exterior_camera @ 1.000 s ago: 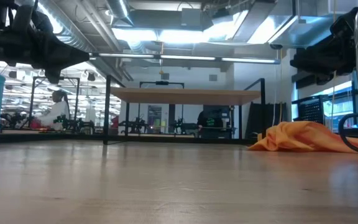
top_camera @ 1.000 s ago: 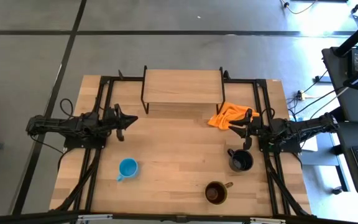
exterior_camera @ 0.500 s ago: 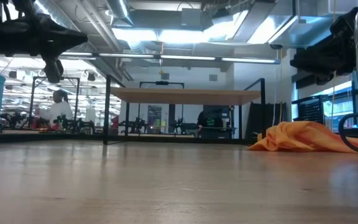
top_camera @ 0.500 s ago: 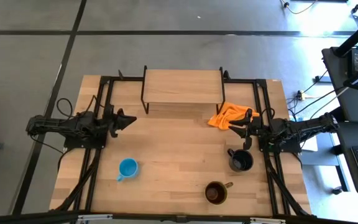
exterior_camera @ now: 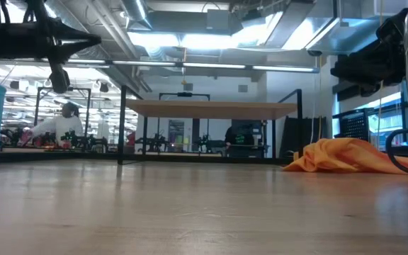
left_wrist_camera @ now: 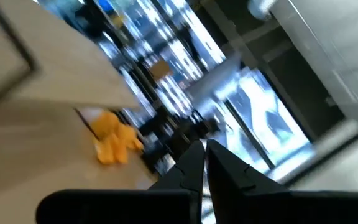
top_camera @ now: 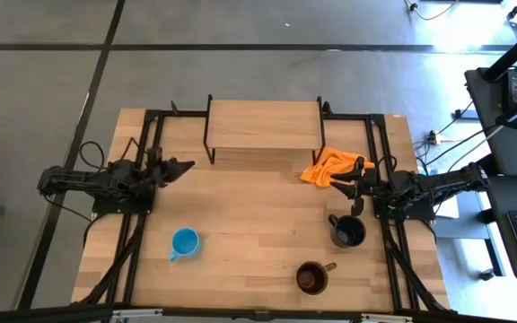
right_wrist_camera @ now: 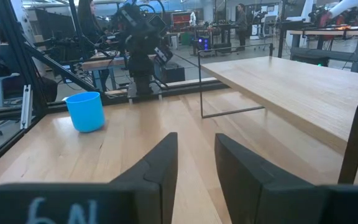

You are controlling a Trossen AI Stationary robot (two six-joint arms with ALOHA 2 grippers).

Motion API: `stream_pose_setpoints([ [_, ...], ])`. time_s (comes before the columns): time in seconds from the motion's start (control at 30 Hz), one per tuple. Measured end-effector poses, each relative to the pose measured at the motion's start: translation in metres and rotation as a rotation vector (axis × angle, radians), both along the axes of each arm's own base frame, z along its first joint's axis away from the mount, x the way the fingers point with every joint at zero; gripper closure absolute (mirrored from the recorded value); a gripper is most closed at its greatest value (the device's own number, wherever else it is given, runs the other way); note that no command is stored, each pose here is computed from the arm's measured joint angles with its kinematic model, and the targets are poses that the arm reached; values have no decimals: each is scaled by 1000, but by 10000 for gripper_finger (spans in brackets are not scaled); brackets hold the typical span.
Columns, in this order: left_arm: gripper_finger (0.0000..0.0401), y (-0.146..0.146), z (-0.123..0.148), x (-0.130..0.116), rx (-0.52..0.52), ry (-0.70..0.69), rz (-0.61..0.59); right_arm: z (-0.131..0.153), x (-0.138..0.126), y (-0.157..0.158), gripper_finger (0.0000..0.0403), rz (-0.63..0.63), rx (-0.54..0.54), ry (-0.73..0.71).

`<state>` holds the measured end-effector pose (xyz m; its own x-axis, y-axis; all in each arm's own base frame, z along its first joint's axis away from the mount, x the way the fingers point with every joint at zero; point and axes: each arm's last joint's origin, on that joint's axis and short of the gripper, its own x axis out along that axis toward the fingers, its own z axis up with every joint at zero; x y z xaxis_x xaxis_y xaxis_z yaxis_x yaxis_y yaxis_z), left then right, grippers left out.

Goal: Stack small to large cups/mugs on shelf
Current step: Put the light blue mug on the shelf

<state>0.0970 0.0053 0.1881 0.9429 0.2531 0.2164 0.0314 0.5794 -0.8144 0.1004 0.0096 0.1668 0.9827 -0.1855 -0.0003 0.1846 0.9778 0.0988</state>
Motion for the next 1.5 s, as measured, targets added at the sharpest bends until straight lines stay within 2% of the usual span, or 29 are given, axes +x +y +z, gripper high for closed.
stream_pose_setpoints([
  [0.1,387,-2,0,1,59,14,-59,0,0,0,295,0,1,0],
  [0.27,387,0,-5,1,54,62,-3,0,0,0,295,0,1,0],
  [0.37,387,-2,5,-1,189,47,-5,0,0,0,295,0,1,0],
  [0.47,387,-3,36,-9,326,77,-24,0,0,0,295,0,0,0],
  [0.6,387,-4,83,-27,469,334,-112,0,0,0,295,0,1,0],
  [0.73,387,-6,115,-31,517,588,-269,0,0,0,295,0,1,0],
  [0.83,387,-11,120,-16,490,768,-445,0,0,0,295,0,0,0],
  [1.0,387,-28,116,13,452,942,-737,0,0,0,295,0,0,0],
  [1.17,396,-50,102,19,498,1201,-877,0,0,0,295,0,0,0],
  [1.3,399,-69,96,22,530,1265,-881,0,0,0,295,0,1,0],
  [1.5,369,-87,90,25,559,1317,-703,0,0,0,295,0,0,0],
])
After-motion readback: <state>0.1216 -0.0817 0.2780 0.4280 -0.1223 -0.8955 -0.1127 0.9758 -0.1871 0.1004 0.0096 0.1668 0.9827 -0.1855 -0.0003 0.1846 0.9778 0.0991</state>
